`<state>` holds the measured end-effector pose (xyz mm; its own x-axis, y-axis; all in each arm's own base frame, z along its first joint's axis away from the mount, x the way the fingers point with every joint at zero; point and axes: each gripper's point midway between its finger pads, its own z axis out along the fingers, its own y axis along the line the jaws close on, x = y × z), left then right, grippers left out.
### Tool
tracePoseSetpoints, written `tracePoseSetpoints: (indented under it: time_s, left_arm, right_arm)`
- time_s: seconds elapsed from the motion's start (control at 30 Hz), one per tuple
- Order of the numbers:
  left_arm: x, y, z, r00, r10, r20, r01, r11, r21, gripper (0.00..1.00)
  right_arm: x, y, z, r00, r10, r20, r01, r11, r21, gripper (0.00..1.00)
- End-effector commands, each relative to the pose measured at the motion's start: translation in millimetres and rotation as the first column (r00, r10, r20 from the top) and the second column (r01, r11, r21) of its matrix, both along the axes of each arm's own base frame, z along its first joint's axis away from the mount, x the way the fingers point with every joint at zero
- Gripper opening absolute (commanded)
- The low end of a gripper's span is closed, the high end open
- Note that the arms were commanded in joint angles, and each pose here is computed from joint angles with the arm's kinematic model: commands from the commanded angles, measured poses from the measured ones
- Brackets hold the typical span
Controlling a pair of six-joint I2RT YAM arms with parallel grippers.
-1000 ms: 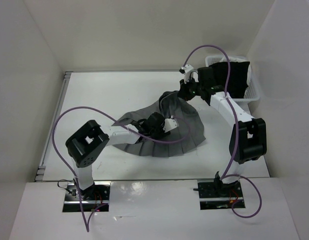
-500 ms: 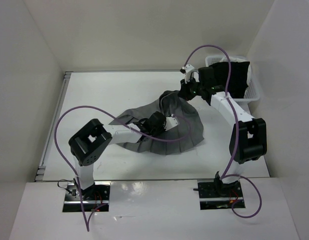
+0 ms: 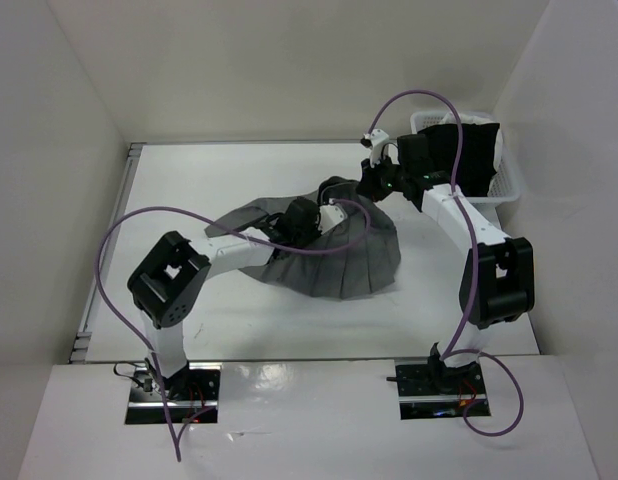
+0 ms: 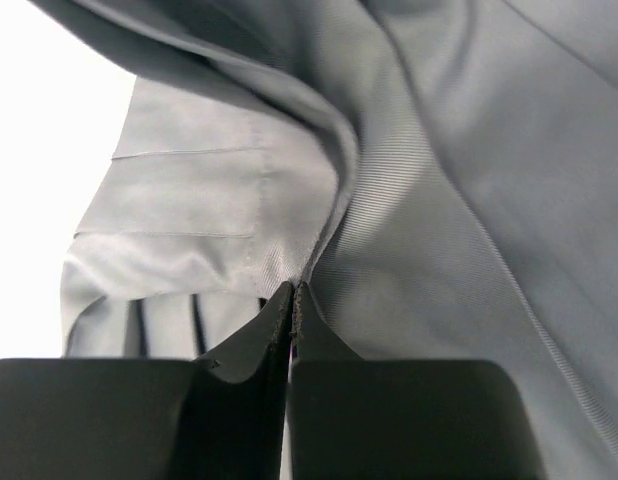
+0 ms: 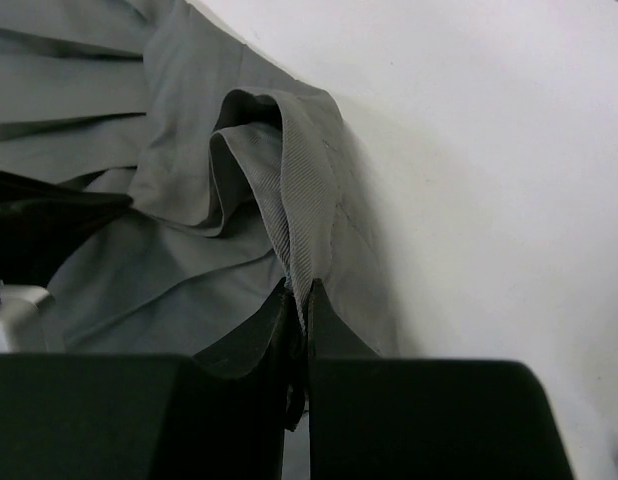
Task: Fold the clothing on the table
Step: Flatten the skirt out
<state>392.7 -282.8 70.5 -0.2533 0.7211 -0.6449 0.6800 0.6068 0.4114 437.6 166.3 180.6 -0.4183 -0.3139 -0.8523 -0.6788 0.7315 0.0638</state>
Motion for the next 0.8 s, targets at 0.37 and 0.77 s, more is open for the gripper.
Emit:
tracePoseSetpoints:
  time_s: [0.37, 0.77]
  left_arm:
    - [44, 31, 100, 0.986, 0.114, 0.124, -0.100, 0.988, -0.116, 0.00]
    - [83, 81, 186, 0.946, 0.233, 0.225, -0.189, 0.962, -0.198, 0.00]
  right_arm:
    - [-6, 1, 23, 0.998, 0.030, 0.055, -0.031, 0.999, 0.021, 0.03]
    - [-5, 2, 22, 0.998, 0.042, 0.051, -0.043, 0.999, 0.019, 0.03]
